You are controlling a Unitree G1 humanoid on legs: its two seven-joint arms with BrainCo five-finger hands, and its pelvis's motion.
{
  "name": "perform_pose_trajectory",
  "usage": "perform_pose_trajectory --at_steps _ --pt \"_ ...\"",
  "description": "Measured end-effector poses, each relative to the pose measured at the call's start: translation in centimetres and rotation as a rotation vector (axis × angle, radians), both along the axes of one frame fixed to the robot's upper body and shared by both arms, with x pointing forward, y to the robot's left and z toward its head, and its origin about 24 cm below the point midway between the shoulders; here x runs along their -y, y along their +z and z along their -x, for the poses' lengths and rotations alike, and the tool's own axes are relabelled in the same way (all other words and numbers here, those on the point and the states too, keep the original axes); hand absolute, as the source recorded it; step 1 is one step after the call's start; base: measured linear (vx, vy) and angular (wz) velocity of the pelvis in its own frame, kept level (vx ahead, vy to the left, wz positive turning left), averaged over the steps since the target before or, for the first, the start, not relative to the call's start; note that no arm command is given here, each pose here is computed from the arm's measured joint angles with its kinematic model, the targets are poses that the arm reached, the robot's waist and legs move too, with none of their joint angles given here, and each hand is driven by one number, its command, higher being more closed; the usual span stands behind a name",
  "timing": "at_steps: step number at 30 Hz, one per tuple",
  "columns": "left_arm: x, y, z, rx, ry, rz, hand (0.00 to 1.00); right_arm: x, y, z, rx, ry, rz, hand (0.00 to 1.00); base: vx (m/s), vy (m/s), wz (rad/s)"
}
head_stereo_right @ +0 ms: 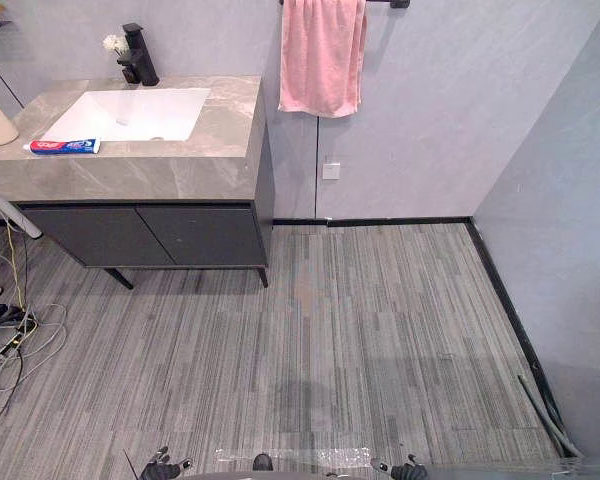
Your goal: Organize washtable
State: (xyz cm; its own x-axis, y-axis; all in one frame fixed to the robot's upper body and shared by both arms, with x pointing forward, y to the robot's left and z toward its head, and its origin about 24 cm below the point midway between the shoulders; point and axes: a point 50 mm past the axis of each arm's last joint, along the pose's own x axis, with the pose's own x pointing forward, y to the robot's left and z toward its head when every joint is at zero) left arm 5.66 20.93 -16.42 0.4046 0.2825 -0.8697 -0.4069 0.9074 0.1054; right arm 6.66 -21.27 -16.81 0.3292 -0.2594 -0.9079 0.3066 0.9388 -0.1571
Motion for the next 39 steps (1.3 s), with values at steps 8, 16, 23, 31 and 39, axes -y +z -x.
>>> perform_pose_trajectory --at_steps 8,16,23,31,39 --pt "0.0 0.0 -0.1 0.001 0.000 -0.001 0.00 0.0 0.0 0.0 -0.002 0.000 -0.001 0.00 -0.04 -0.002 0.01" --pt "0.0 0.0 0.0 0.000 -0.001 -0.001 0.00 0.0 0.0 0.0 -0.002 -0.003 -0.002 0.00 0.01 -0.007 -0.02" --pt "-0.3 0.0 -0.1 -0.003 0.011 -0.002 0.00 0.0 0.0 -0.2 0.009 -0.034 -0.010 0.00 0.02 -0.050 -0.07" --pt "-0.8 0.2 0.1 0.019 0.129 0.003 0.00 0.0 0.5 -1.4 0.071 -0.011 0.001 0.00 0.03 -0.044 -0.23" --pt "0.2 0.0 0.5 0.006 0.117 0.026 0.00 0.6 0.8 -2.2 0.084 0.033 0.017 0.00 0.33 0.201 -0.55"
